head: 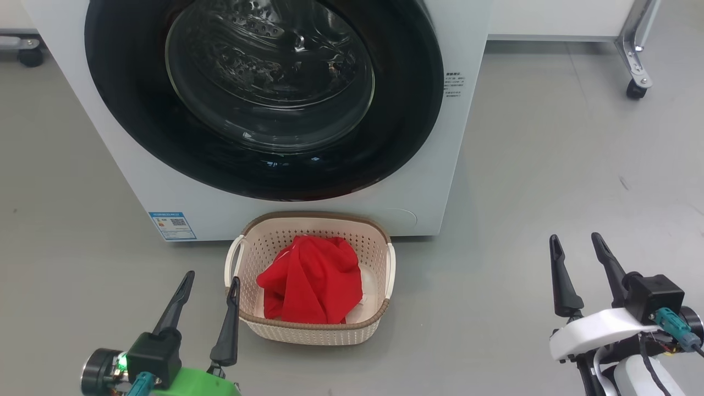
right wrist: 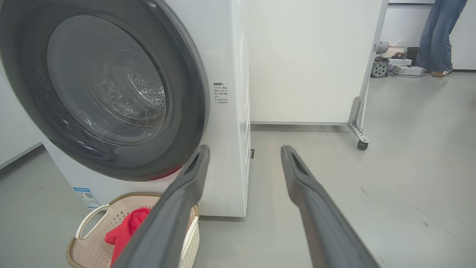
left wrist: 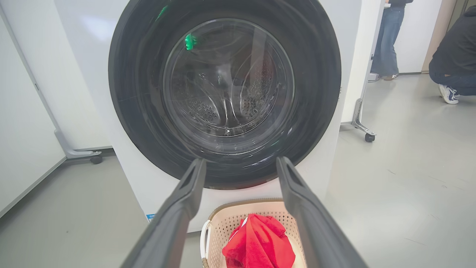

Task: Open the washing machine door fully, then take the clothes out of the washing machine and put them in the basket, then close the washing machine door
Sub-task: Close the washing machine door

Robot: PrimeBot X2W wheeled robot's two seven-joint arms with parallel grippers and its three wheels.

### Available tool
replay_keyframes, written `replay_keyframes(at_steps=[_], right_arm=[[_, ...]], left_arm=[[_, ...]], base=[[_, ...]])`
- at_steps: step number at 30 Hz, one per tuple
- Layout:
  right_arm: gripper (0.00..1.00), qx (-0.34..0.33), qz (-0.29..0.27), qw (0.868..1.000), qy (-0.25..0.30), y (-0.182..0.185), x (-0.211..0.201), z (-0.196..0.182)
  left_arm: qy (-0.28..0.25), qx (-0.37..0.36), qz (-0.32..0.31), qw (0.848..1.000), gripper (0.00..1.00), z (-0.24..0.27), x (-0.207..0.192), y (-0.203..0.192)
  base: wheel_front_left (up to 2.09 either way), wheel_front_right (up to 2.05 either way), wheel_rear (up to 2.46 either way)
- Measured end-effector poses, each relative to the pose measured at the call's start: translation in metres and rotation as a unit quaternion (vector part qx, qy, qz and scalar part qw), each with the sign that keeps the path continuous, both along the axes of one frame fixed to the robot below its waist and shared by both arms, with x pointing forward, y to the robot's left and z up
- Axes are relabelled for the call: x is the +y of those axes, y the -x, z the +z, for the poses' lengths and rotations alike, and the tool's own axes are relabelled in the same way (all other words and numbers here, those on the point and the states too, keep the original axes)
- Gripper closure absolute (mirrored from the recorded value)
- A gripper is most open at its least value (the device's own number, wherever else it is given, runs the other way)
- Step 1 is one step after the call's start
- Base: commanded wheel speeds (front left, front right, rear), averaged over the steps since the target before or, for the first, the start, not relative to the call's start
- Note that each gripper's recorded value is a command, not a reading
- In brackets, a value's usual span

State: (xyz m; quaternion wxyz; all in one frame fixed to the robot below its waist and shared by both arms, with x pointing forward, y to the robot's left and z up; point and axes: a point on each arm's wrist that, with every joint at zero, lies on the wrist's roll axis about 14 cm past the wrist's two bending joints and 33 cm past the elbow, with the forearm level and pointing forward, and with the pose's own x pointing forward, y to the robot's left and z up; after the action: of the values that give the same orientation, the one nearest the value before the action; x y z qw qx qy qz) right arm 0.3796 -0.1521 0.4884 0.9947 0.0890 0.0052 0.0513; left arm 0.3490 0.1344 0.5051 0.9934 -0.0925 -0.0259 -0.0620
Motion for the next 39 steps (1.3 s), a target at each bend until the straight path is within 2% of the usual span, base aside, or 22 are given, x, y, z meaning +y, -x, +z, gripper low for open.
replay_keyframes(at_steps=[12,39], right_arm=[[0.0,-0.004,-0.011,1.0,-0.001,0.02,-0.006,0.002],[0.0,-0.018,-0.016,1.0,-0.004,0.032,-0.006,0.012]], left_arm=[[0.001,0.0,-0.004,1.0,0.0,0.001,-0.002,0.003],[-0.003,-0.004,-0.002,1.0,0.0,0.005,0.001,0.003]], base=[[0.0,0.0,0.0],[0.0,0.0,0.0]])
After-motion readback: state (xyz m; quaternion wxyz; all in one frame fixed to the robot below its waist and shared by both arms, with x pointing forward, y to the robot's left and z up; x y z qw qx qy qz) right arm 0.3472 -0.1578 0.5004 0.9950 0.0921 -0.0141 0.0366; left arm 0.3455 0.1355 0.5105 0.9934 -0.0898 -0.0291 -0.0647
